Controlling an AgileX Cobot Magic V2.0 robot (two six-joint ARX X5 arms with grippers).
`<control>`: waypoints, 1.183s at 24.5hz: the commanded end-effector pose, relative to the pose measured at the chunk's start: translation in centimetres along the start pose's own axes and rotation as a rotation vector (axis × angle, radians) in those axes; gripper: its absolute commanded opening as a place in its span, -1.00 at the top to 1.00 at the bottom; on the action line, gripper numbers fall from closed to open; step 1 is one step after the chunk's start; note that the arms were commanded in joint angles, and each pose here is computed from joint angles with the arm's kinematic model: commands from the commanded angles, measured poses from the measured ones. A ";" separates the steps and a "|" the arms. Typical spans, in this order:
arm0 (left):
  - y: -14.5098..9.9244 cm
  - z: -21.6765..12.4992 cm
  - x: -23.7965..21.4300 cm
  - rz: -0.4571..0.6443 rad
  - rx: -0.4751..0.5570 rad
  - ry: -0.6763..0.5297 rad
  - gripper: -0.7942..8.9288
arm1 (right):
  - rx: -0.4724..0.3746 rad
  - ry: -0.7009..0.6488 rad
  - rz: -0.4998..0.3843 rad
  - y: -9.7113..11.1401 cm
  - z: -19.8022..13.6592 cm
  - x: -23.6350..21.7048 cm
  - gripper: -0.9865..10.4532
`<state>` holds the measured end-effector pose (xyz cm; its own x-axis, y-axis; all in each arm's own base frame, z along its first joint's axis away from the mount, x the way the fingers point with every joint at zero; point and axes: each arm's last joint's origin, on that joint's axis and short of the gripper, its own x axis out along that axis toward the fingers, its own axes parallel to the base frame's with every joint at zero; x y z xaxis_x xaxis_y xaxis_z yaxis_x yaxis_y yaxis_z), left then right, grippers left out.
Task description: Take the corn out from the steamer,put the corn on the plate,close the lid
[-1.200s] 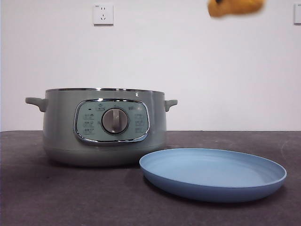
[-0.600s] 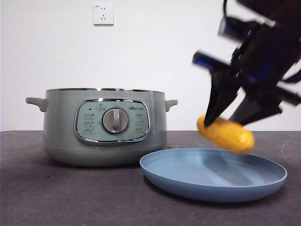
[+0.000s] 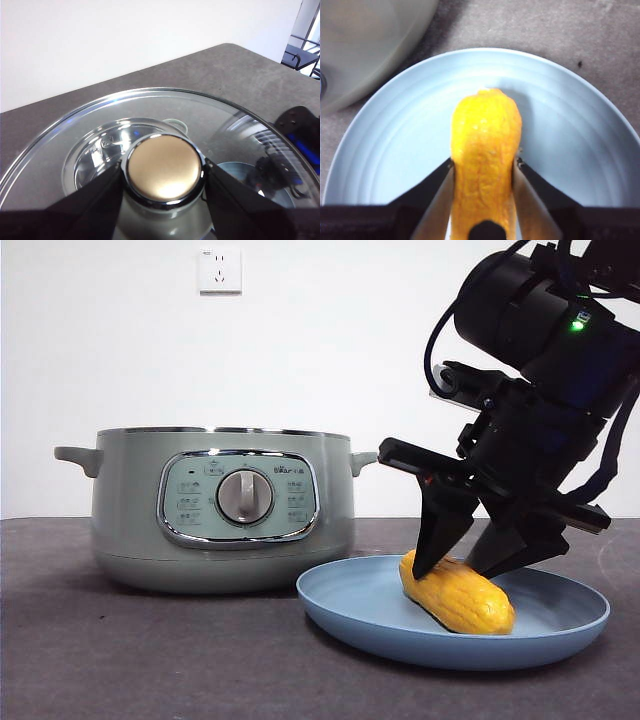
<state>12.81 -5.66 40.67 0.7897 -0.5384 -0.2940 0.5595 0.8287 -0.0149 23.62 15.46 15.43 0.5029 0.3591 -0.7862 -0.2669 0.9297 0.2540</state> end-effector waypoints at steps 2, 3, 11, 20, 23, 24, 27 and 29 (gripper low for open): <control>0.5 0.8 2.6 -0.028 0.013 -0.026 0.85 | 0.005 0.012 -0.002 0.0 -0.3 -0.4 -0.24; 0.8 0.8 3.8 -0.029 0.016 -0.012 0.85 | 0.002 -0.015 0.011 0.2 0.0 -1.1 -0.25; 2.3 0.3 11.8 -0.034 0.055 0.009 0.85 | -0.006 -0.197 0.088 0.6 0.1 -11.6 -0.25; 3.5 -1.8 18.0 -0.041 0.080 0.067 0.85 | 0.003 -0.408 0.177 -0.5 -3.0 -20.3 -0.25; 3.7 -2.5 19.4 -0.042 0.081 0.072 0.85 | 0.014 -0.446 0.196 -0.9 -4.0 -21.9 -0.25; 3.8 -2.7 19.8 -0.042 0.081 0.074 0.85 | 0.019 -0.454 0.202 -1.1 -4.4 -22.3 -0.25; 4.0 -3.3 21.0 -0.042 0.079 0.080 0.85 | 0.036 -0.455 0.207 -1.4 -5.4 -23.1 -0.25; 4.1 -3.6 21.5 -0.040 0.079 0.083 0.85 | 0.044 -0.444 0.204 -1.6 -5.8 -23.3 -0.25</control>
<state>31.11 -13.09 30.10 0.7251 -0.5385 -0.4293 0.6033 0.7973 0.0189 7.63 5.12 30.23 0.7505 0.5268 -0.3991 -0.3781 0.8375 0.3945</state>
